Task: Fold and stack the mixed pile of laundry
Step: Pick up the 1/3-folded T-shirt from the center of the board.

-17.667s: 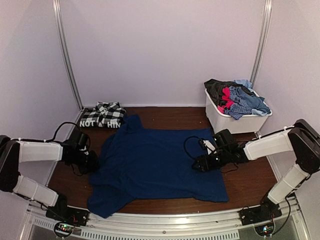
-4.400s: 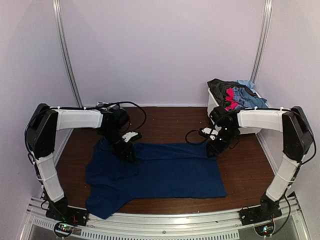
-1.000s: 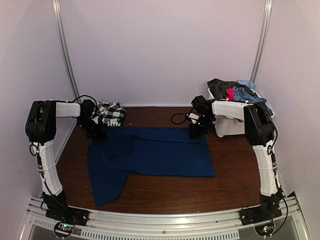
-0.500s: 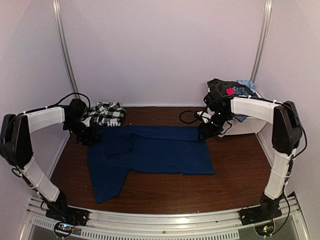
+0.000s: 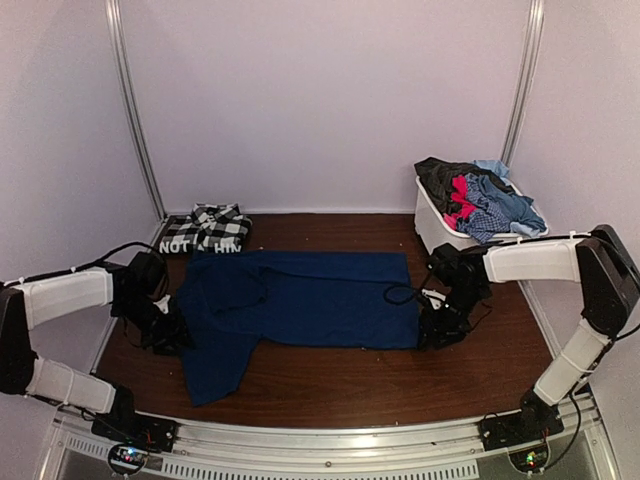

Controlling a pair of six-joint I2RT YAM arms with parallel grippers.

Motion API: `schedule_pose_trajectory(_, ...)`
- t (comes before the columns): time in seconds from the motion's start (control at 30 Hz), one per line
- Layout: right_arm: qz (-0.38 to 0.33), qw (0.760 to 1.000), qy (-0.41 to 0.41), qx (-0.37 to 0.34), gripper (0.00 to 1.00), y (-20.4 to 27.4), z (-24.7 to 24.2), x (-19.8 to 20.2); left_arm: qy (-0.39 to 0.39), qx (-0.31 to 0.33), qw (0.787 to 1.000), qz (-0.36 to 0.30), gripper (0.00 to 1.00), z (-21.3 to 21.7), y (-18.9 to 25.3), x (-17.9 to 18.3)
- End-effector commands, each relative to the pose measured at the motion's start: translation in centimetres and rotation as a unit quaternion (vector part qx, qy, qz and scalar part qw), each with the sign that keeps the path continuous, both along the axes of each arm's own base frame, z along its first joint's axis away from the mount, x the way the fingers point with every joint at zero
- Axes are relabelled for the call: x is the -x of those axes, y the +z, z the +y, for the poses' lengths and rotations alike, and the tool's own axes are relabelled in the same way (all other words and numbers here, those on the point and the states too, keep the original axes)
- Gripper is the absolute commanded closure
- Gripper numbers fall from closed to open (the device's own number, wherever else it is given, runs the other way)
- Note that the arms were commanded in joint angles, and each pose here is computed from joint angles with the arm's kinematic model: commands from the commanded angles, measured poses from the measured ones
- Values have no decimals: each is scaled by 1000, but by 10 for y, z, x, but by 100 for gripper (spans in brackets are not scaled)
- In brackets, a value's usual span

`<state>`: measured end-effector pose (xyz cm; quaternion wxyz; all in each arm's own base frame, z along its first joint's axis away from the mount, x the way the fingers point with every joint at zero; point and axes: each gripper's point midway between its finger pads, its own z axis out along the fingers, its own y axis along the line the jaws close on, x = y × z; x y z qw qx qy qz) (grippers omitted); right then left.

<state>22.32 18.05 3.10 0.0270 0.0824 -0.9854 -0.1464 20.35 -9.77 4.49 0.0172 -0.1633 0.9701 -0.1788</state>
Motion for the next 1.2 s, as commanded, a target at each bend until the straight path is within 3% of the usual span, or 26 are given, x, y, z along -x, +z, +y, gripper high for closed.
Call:
schedule_pose_trajectory(0.0, -22, 998, -43, -32, 53, 0, 10, -12, 23, 20, 1000, 9, 60, -3, -6, 17)
schedule_pose_trajectory(0.23, -25, 998, -46, -35, 58, -13, 16, -23, 26, 25, 999, 26, 60, -3, -15, 33)
schedule_pose_trajectory(0.7, -24, 998, -48, -27, 100, -17, 16, -26, -9, 9, 998, 64, 62, -9, -32, 56)
schedule_pose_trajectory(0.87, -32, 998, -45, -24, 100, -13, 14, -27, 2, -6, 997, 76, 70, -4, -36, 60)
schedule_pose_trajectory(1.07, -51, 997, -42, -28, 100, -2, 15, -33, 0, -6, 999, 47, 98, -6, -24, 43)
schedule_pose_trajectory(1.17, -63, 997, -37, -29, 100, 6, 16, -38, -3, -4, 999, 35, 100, -8, -16, 34)
